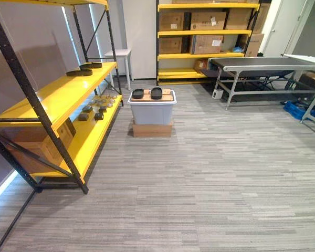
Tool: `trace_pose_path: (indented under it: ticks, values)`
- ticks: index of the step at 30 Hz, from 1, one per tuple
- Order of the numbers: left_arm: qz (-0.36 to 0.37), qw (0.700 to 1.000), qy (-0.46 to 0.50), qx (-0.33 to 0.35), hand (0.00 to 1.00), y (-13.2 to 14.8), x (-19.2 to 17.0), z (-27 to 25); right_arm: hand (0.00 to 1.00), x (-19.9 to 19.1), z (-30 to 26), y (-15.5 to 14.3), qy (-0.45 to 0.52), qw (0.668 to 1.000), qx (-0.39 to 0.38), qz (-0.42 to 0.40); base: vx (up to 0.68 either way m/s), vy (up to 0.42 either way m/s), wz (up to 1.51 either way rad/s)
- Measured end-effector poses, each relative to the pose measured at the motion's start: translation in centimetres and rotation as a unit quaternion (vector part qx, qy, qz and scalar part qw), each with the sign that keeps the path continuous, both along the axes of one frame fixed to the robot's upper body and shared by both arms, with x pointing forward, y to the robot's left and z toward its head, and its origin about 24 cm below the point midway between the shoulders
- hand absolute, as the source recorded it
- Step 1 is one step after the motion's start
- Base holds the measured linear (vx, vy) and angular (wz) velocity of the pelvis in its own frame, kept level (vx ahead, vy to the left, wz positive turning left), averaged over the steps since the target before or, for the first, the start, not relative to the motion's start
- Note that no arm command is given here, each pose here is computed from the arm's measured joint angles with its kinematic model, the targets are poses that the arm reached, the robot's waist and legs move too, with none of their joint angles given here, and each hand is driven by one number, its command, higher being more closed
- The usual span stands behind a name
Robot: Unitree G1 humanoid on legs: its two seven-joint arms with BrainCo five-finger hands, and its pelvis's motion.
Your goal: Walk over and take plastic housings, then place them on the shelf
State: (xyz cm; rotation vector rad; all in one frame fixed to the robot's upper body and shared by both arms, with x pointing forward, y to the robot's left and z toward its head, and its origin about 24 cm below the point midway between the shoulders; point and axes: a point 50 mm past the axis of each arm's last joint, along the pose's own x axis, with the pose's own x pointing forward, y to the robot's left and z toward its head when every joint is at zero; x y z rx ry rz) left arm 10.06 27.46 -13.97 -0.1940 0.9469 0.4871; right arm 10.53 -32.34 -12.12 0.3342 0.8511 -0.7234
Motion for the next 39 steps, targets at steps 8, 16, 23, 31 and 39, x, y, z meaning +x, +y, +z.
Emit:
trace_pose_path:
  ticks: [8,16,23,31,39]
  values:
    - [0.002,0.999,-0.030,0.013,0.00,0.8,1.0,0.8,0.00,1.4,1.2,-1.3,-0.013,0.999,-0.030,0.030,0.01,-0.010,-0.05]
    - [0.062,0.997,0.024,-0.033,0.00,-1.6,-3.0,-1.4,0.00,0.1,-1.0,2.4,-0.002,1.000,0.022,0.009,-0.01,0.012,-0.01]
    - [0.085,0.994,0.047,-0.052,0.00,-3.6,-4.8,-2.2,0.00,-1.7,-2.6,5.2,0.014,0.998,0.064,-0.019,-0.03,0.028,-0.09]
    - [0.085,0.994,0.046,-0.050,0.00,-3.6,-4.5,-2.1,0.00,-1.9,-2.9,5.6,0.029,0.997,0.066,-0.011,-0.03,0.022,-0.04]
    - [0.057,0.997,0.011,-0.057,0.00,-4.7,-1.6,-1.8,0.00,0.0,-2.0,5.8,-0.002,0.999,0.041,0.020,0.00,0.035,-0.08]
